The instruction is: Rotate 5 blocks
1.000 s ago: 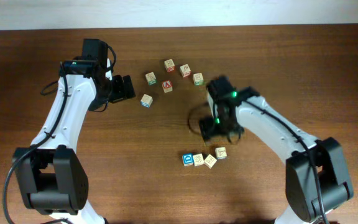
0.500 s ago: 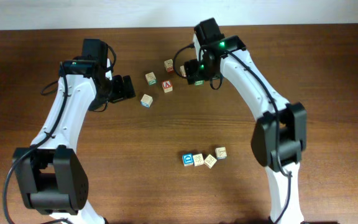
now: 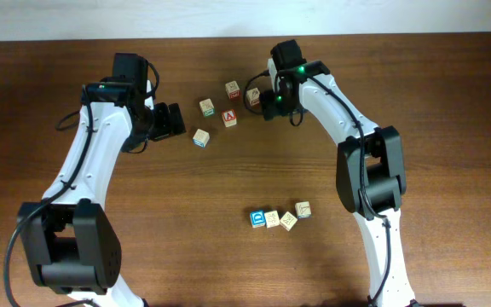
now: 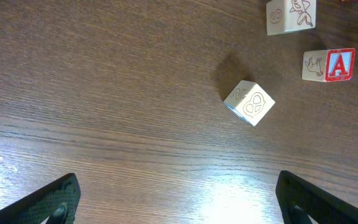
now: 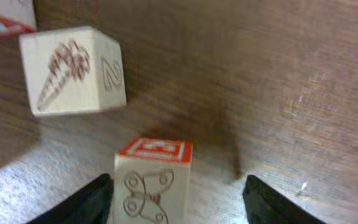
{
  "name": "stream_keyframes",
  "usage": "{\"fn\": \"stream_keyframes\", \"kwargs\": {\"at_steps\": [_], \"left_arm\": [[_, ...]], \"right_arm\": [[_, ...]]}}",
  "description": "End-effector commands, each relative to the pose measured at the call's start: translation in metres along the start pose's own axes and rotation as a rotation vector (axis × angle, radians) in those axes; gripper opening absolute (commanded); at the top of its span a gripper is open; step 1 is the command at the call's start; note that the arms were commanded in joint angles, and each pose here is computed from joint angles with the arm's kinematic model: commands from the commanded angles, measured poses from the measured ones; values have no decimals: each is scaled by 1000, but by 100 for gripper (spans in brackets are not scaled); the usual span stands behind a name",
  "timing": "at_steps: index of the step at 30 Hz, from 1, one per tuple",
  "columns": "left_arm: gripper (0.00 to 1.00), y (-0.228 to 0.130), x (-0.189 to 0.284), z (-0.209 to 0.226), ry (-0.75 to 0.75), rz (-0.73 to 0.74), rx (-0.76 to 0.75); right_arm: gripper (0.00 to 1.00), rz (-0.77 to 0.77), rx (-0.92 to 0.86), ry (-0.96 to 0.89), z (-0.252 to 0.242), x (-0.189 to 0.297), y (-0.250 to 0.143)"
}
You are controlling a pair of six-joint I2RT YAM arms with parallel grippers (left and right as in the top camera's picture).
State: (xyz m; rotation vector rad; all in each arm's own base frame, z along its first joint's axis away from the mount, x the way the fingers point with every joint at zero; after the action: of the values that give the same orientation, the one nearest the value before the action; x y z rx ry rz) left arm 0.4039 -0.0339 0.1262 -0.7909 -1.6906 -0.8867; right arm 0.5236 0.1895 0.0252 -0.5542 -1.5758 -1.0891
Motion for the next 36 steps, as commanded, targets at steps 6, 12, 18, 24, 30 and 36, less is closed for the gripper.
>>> {"fn": "stream_keyframes", "kwargs": {"at_steps": [6,12,18,24,30,36], "left_arm": [[99,4,3,-2,-1,-14,-17],[99,4,3,-2,-1,-14,-16],[99,4,3,-2,-1,-14,-17],[99,4,3,-2,-1,-14,-17],[99,4,3,-2,-1,-14,-17],[99,4,3,-2,-1,-14,-17]], "right_arm": [[53,-54,15,-18,-2,-5,14],[46,-15,-5,-11,-1,-22,3],[34,2,-4,1,5,-20,1],[28,17,12,67,26,7,11],[28,97,8,285,76,61,6],[24,336,-66,388,128,74,-41]]}}
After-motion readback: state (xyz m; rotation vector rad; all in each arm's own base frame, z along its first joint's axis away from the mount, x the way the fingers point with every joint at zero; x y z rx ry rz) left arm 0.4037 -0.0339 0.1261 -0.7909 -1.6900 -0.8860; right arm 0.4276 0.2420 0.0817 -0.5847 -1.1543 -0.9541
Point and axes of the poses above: each gripper's point midway between its finger pads, its own x axis back along the fingers, its own z axis along the line the jaws close on, y = z × x, the point moved 1 cm from there along x, back along the fingers, and after that the axes turned 15 degrees about x, right-handed, at the moved point
